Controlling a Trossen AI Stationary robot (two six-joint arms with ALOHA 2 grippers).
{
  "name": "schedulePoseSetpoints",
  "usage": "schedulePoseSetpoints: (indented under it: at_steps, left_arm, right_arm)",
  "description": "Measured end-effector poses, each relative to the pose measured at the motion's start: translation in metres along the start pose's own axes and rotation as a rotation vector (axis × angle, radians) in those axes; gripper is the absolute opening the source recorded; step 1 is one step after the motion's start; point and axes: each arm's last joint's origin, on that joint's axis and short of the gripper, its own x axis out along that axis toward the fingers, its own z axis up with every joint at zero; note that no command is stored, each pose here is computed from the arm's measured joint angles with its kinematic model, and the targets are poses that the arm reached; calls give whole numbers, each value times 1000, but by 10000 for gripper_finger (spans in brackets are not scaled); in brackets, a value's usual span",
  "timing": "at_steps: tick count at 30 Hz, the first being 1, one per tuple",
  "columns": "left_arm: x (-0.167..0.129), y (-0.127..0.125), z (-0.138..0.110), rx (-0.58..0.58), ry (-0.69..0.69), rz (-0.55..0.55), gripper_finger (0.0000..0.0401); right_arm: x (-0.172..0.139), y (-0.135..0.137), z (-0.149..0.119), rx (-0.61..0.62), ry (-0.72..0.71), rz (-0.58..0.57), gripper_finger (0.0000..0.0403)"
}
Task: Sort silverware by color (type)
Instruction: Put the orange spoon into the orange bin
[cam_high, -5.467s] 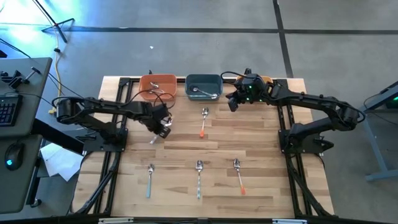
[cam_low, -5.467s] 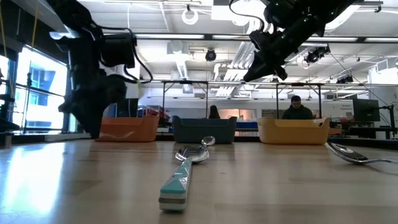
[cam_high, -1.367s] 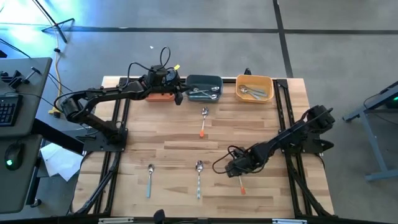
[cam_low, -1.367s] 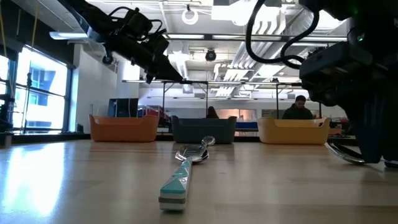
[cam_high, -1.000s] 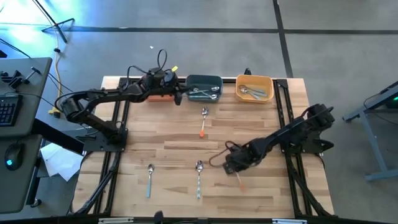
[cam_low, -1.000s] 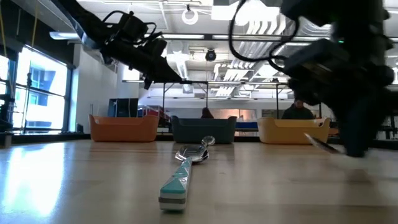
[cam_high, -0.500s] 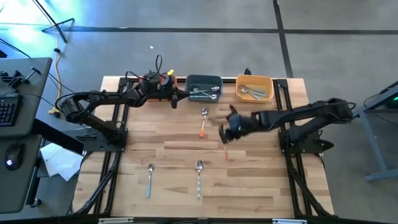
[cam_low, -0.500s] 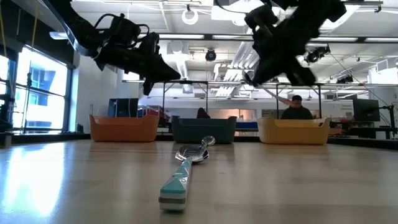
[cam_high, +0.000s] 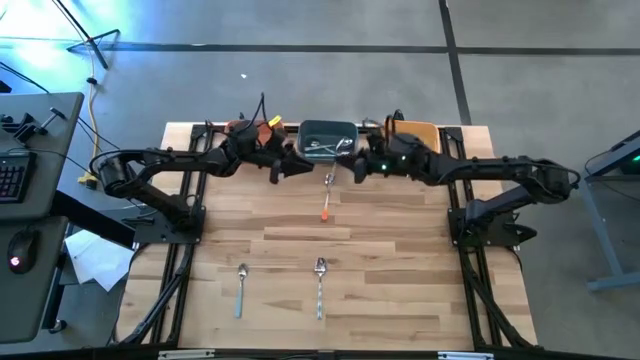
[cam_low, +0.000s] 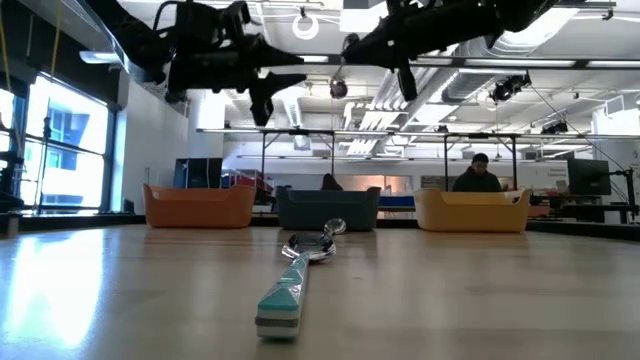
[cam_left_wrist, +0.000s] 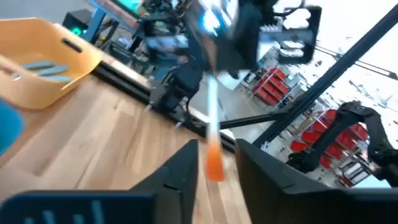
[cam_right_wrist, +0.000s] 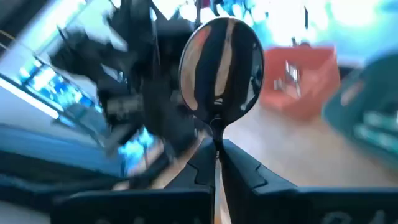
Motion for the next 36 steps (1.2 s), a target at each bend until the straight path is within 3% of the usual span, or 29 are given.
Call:
schedulePoseSetpoints:
  at_steps: [9, 19, 24, 32, 36]
  left_arm:
    - [22, -10, 30, 10, -31, -30, 177]
    - [63, 5, 50, -42, 50, -135, 193]
    - [75, 6, 55, -31, 76, -184, 156]
    - [71, 5, 62, -8, 53, -180, 19]
    - [68, 9, 65, -13, 44, -168, 9]
  right_arm:
    - [-2, -5, 24, -60, -140, 73, 1]
    - [-2, -3, 23, -108, -131, 98, 1]
    - [-3, -1, 26, -127, -157, 116, 1]
    - [-3, -1, 26, -148, -165, 120, 1]
    - [-3, -2, 27, -159, -180, 98, 7]
